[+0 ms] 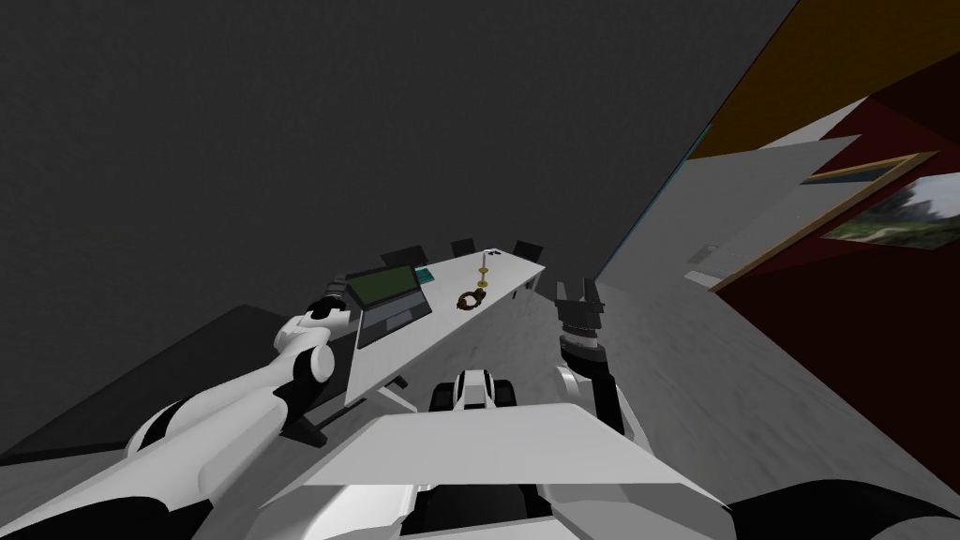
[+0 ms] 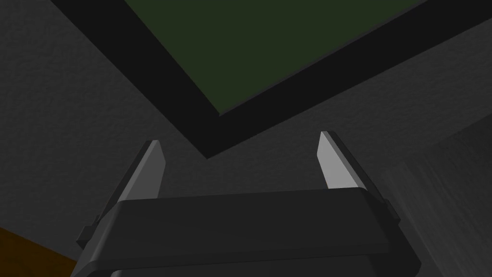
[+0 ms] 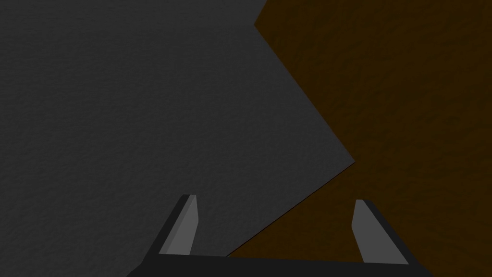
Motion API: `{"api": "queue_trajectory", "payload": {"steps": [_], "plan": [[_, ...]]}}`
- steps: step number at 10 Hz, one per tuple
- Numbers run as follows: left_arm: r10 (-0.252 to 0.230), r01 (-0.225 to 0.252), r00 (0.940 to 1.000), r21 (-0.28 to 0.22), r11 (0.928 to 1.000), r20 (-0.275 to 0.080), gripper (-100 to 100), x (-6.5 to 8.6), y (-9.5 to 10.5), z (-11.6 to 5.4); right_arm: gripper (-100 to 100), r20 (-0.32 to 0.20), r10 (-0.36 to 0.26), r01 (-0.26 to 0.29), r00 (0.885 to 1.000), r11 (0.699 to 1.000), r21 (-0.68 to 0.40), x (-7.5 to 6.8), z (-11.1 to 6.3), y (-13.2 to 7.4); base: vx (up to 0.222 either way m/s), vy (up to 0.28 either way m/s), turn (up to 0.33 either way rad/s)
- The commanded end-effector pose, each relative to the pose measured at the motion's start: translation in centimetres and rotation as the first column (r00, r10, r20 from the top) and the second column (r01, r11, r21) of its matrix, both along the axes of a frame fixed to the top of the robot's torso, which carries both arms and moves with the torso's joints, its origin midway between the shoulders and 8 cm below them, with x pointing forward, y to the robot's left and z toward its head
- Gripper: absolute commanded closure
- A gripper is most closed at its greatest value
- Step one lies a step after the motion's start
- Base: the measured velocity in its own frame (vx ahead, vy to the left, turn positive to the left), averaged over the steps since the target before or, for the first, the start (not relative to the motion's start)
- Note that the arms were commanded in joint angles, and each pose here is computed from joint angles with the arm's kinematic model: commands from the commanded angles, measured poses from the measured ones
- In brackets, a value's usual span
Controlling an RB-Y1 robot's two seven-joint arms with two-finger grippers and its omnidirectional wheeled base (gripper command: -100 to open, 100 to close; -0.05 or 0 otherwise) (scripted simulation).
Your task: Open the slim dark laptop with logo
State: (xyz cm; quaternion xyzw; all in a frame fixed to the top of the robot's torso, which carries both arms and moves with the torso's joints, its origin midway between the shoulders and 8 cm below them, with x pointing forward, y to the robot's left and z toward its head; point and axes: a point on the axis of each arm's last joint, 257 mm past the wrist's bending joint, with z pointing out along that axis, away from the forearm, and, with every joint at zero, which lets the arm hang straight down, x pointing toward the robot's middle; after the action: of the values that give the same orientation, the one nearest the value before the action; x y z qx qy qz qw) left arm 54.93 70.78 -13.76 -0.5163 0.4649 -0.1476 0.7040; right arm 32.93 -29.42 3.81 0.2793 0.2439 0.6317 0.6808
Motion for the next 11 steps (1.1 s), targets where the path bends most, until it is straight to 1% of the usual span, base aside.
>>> {"api": "queue_trajectory", "payload": {"steps": [1, 2, 8, 10, 11], "plan": [[-0.007, 0.007, 1.0, 0.001, 1.0, -0.002, -100, 0.6, -1.1, 0.1, 0, 0.0, 0.0, 0.0, 1.0, 1.0, 0.0, 0.0, 0.0, 0.0, 0.005, 0.043, 0.027], [-0.007, 0.007, 1.0, 0.001, 1.0, -0.002, -100, 0.6, -1.1, 0.1, 0, 0.0, 0.0, 0.0, 1.0, 1.0, 0.0, 0.0, 0.0, 0.0, 0.004, 0.029, 0.009], [-0.019, 0.019, 0.9998, -0.002, 0.9998, 0.0, -100, 2.3, -4.7, 0.4, 0, 0.0, 0.0, 0.0, 1.0, 1.0, 0.0, 0.0, 0.0, 0.0, 0.012, 0.055, 0.032], [-0.02, 0.02, 0.9998, 0.001, 0.9998, 0.001, -100, 2.3, -4.6, 0.5, 0, 0.0, 0.0, 0.0, 1.0, 1.0, 0.0, 0.0, 0.0, 0.0, 0.007, 0.027, 0.005], [-0.019, 0.019, 0.9998, 0.005, 0.9998, 0.005, 100, 1.9, -3.6, 0.7, 0, 0.0, 0.0, 0.0, 1.0, 1.0, 0.0, 0.0, 0.0, 0.0, 0.004, -0.039, -0.063]]}}
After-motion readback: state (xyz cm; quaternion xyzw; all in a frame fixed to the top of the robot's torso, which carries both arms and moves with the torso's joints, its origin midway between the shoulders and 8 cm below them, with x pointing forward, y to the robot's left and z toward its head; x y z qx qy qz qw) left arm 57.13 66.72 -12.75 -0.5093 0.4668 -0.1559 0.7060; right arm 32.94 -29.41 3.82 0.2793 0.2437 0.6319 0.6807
